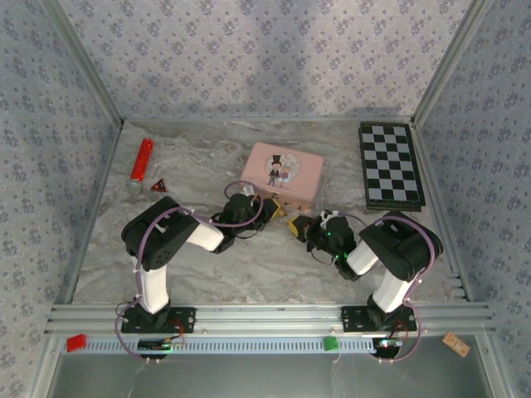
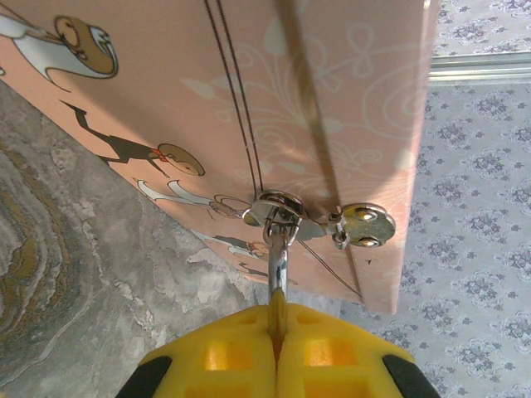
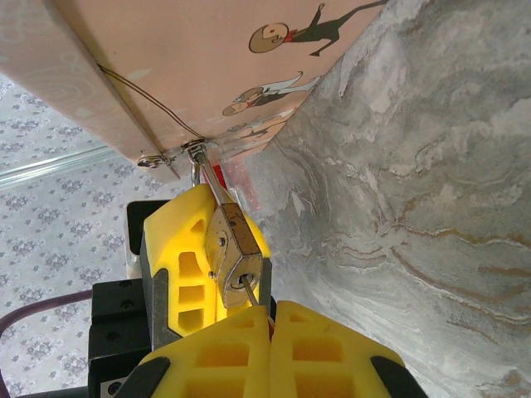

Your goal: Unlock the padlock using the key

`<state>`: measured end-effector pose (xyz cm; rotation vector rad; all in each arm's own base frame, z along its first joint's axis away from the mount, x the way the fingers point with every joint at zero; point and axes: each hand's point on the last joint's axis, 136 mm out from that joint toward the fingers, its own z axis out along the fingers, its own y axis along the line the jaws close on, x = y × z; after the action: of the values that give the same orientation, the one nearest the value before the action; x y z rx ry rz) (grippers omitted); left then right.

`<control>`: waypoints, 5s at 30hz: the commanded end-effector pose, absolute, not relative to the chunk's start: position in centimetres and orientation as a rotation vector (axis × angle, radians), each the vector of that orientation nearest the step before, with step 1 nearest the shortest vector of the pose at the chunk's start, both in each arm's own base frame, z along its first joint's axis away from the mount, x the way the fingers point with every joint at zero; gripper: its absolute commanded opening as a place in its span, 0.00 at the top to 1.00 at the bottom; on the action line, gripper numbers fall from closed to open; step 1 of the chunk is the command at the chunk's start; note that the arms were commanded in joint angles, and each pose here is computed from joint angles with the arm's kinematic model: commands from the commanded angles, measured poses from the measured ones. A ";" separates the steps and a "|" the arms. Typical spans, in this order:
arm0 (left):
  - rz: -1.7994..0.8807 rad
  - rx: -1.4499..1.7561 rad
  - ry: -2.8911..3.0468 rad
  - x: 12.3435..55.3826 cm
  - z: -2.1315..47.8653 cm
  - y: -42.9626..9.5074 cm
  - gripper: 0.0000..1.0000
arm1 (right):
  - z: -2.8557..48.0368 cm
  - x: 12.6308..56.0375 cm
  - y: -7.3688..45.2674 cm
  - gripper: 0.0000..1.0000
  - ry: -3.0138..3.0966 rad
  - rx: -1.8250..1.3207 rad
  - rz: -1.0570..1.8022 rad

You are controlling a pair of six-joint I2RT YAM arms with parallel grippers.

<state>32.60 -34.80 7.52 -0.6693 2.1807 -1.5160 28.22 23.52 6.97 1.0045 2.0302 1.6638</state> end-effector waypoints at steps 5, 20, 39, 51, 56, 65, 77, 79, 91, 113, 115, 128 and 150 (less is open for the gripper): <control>-1.566 -0.630 2.160 32.0 8.8 -35.4 1.00 | 7.8 29.3 23.7 1.00 1.986 0.998 1.685; -1.576 -0.622 2.157 31.8 9.1 -35.8 1.00 | 7.9 29.9 23.8 1.00 1.964 1.015 1.710; -1.598 -0.606 2.150 31.5 9.6 -36.4 1.00 | 8.3 30.5 23.6 1.00 1.934 1.024 1.727; -1.581 -0.604 2.158 31.6 9.5 -36.0 0.87 | 9.1 30.6 24.3 1.00 1.948 0.974 1.739; -1.562 -0.605 2.177 31.6 9.2 -36.0 0.80 | 9.0 30.5 24.3 1.00 1.951 0.976 1.733; -1.566 -0.581 2.181 31.6 9.6 -36.4 0.68 | 8.8 30.5 24.7 1.00 1.959 0.973 1.738; -1.624 -0.547 2.184 31.7 9.9 -37.7 0.85 | 8.5 30.2 25.2 1.00 1.977 0.966 1.737; -1.630 -0.553 2.183 31.7 9.9 -37.7 0.90 | 8.5 30.2 25.2 1.00 1.977 0.964 1.734; -1.636 -0.520 2.181 31.2 10.9 -37.8 1.00 | 8.6 31.7 24.1 1.00 1.952 0.922 1.713; -1.665 -0.464 2.182 29.1 12.3 -39.4 1.00 | 10.9 33.6 23.5 1.00 1.880 0.828 1.718; -1.667 -0.464 2.185 29.1 12.2 -39.4 1.00 | 10.9 33.7 23.4 1.00 1.886 0.841 1.732; -1.653 -0.493 2.181 29.8 12.0 -39.0 1.00 | 9.9 33.3 24.1 1.00 1.919 0.831 1.723; -1.590 -0.570 2.159 32.0 11.6 -36.8 1.00 | 8.9 30.4 23.8 0.70 1.988 0.791 1.683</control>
<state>31.66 -36.11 7.73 -0.6562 2.2526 -1.4885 30.82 23.78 8.10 0.8398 2.0144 1.6834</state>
